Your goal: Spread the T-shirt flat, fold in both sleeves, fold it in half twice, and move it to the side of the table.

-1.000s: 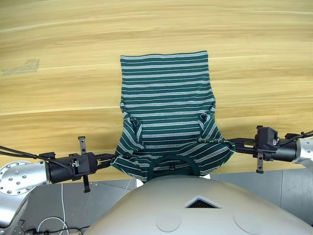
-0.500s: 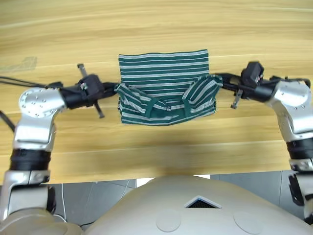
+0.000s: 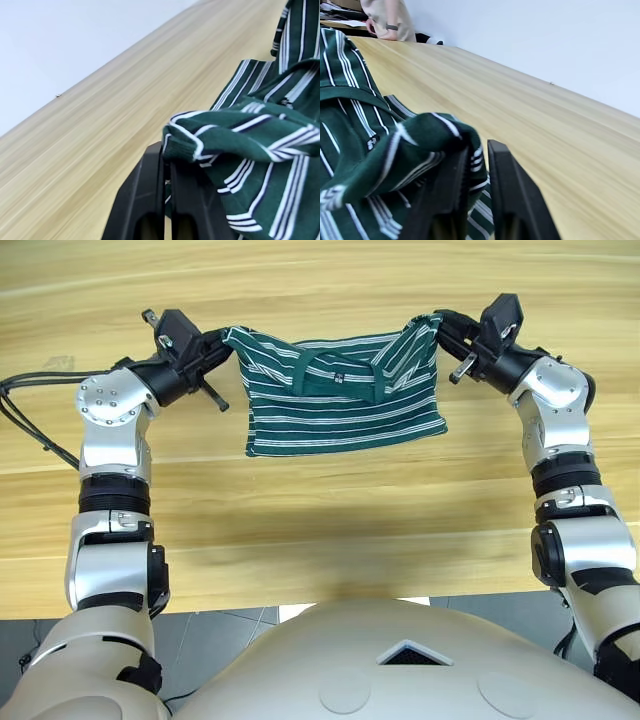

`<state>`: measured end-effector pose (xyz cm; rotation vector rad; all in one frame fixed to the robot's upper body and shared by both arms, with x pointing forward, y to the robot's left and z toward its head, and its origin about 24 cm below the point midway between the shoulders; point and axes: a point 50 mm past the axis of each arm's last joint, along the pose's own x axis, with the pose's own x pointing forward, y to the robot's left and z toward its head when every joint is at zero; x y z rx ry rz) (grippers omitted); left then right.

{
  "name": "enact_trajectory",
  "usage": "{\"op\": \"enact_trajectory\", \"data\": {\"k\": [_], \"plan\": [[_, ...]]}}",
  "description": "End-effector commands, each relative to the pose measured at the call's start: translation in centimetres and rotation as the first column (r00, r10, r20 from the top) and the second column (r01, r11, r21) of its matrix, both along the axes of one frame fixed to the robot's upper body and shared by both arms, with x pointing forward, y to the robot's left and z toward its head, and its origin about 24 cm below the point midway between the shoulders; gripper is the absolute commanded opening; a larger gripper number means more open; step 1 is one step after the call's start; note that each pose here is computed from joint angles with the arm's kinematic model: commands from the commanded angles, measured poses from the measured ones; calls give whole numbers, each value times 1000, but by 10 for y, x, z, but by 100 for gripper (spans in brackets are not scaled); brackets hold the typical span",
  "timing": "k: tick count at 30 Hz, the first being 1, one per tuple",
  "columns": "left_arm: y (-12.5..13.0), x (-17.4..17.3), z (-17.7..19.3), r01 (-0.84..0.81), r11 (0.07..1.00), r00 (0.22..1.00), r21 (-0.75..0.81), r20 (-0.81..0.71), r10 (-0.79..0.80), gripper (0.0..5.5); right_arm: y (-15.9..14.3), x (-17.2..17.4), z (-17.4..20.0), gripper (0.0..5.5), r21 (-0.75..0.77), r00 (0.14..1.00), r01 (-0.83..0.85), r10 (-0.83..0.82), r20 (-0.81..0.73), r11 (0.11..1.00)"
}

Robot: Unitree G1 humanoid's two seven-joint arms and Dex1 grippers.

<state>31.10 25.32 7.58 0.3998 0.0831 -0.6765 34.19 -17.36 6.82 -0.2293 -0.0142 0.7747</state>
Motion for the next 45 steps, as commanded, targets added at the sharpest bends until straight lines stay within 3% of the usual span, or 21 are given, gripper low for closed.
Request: {"op": "enact_trajectory", "data": {"k": [1,4,5,7,11,18,23,27,31,33,35,39,42,45], "plan": [[2,4,-3,-46,999,999,-11,8,46,0,8,12,1,141,-19,999,32,-32,-2,999],[1,3,-11,-100,994,995,-49,14,101,59,13,20,0,195,-34,997,71,-72,-21,997],[7,7,-14,-196,980,980,-34,18,197,73,9,23,1,213,-39,992,124,-124,-13,992],[19,13,-21,-374,926,927,45,45,372,100,2,27,3,244,-43,979,202,-202,2,978],[29,15,-36,-568,822,823,32,22,568,165,-7,25,-3,315,-81,964,266,-264,28,961],[25,14,-37,-592,805,803,-40,50,594,277,-18,14,-16,439,-120,959,282,-278,47,952],[21,16,-30,-594,797,792,-110,97,603,359,-4,8,-27,529,-214,983,185,-177,57,959],[26,21,-5,-626,747,715,-226,218,665,427,16,10,-24,540,-382,993,74,-34,110,921],[15,22,10,-564,781,722,-269,298,624,427,26,12,-32,540,-583,995,-34,81,54,811],[7,20,18,-519,808,737,-277,334,588,427,20,6,-47,540,-710,992,-105,121,-27,696],[2,16,25,-486,828,744,-281,364,560,427,7,-1,-62,540,-812,987,-149,129,-91,564],[-4,9,32,-452,852,758,-262,391,522,427,-17,-11,-75,540,-904,980,-188,134,-146,384],[-7,2,34,-446,860,760,-247,402,510,427,-53,-20,-77,540,-949,974,-215,123,-191,231],[-7,-5,37,-442,861,760,-251,405,508,427,-86,-44,-83,540,-938,946,-311,149,-289,155]]}}
